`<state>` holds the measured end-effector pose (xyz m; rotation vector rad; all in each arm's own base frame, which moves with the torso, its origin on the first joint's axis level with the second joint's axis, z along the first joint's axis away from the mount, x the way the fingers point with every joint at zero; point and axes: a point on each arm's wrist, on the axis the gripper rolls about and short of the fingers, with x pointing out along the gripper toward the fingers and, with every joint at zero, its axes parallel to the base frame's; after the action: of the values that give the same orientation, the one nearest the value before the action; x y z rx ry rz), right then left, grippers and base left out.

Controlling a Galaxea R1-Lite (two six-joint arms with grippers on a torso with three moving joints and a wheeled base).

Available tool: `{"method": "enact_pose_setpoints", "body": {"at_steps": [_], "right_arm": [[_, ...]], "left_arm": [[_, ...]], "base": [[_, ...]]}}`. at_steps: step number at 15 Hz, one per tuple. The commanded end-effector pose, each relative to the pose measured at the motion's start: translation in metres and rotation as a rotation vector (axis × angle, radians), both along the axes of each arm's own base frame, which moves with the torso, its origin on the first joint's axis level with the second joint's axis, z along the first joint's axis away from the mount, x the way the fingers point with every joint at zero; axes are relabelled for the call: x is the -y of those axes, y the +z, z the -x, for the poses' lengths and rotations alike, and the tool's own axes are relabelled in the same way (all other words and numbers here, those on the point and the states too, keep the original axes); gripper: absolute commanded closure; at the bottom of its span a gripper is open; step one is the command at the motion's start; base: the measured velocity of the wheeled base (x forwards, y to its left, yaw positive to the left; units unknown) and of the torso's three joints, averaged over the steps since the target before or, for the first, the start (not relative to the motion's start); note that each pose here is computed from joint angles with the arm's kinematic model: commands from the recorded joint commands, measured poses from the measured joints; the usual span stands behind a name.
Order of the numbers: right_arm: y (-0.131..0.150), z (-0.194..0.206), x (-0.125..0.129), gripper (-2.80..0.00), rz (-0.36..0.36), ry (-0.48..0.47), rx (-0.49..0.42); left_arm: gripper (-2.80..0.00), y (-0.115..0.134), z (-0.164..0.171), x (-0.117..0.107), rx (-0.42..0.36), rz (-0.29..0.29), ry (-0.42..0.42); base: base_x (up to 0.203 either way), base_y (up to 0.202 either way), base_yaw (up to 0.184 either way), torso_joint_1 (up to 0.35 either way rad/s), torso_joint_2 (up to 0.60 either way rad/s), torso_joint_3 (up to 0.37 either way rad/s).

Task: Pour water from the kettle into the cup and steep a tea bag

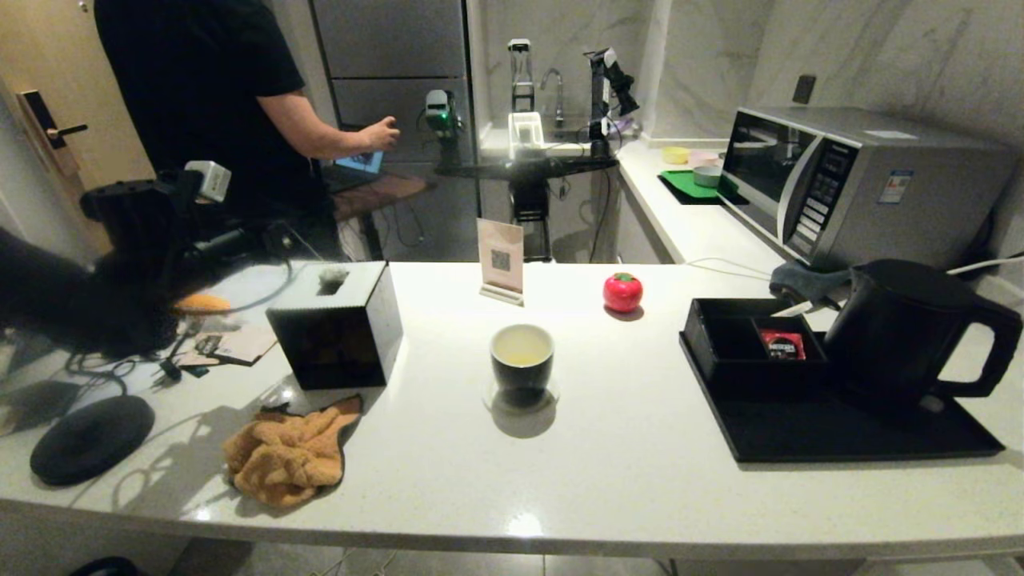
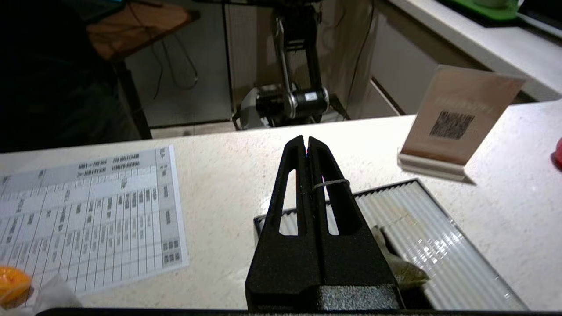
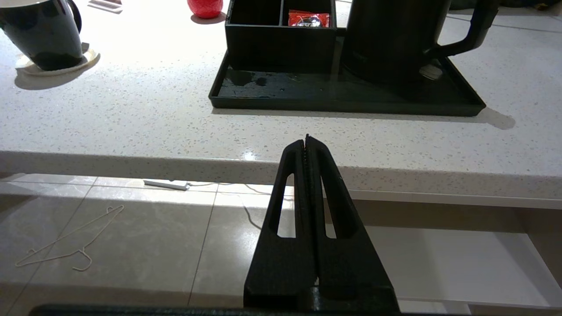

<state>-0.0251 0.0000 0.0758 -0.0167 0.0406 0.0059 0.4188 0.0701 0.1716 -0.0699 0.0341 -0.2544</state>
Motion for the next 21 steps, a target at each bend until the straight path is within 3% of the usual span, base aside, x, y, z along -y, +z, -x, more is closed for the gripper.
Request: {"method": "enact_pose_setpoints", "body": {"at_steps": [1,5,8,17,21], "right_arm": [[0.0,0.0,0.0,0.0,0.0,0.001,-0.002],[0.0,0.0,0.0,0.0,0.0,0.001,-0.002],[0.0,0.0,0.0,0.0,0.0,0.001,-0.002],[0.0,0.0,0.0,0.0,0.0,0.001,-0.001],[0.0,0.0,0.0,0.0,0.0,0.001,-0.002]], "left_arm": [[0.0,-0.006,-0.003,0.007,-0.011,-0.001,-0.021],[0.0,-0.012,-0.002,0.022,-0.029,-0.002,-0.053],[0.0,-0.024,0.003,0.03,-0.058,-0.036,-0.072],[0.0,0.038,-0.017,0.038,0.104,-0.052,-0.089],[0.0,0.033,-0.018,0.036,0.076,-0.049,-0.081]], "base": [[0.0,0.0,0.0,0.0,0.0,0.0],[0.0,0.0,0.0,0.0,0.0,0.0],[0.0,0.0,0.0,0.0,0.0,0.0],[0.0,0.0,0.0,0.0,0.0,0.0],[0.0,0.0,0.0,0.0,0.0,0.0]]}}
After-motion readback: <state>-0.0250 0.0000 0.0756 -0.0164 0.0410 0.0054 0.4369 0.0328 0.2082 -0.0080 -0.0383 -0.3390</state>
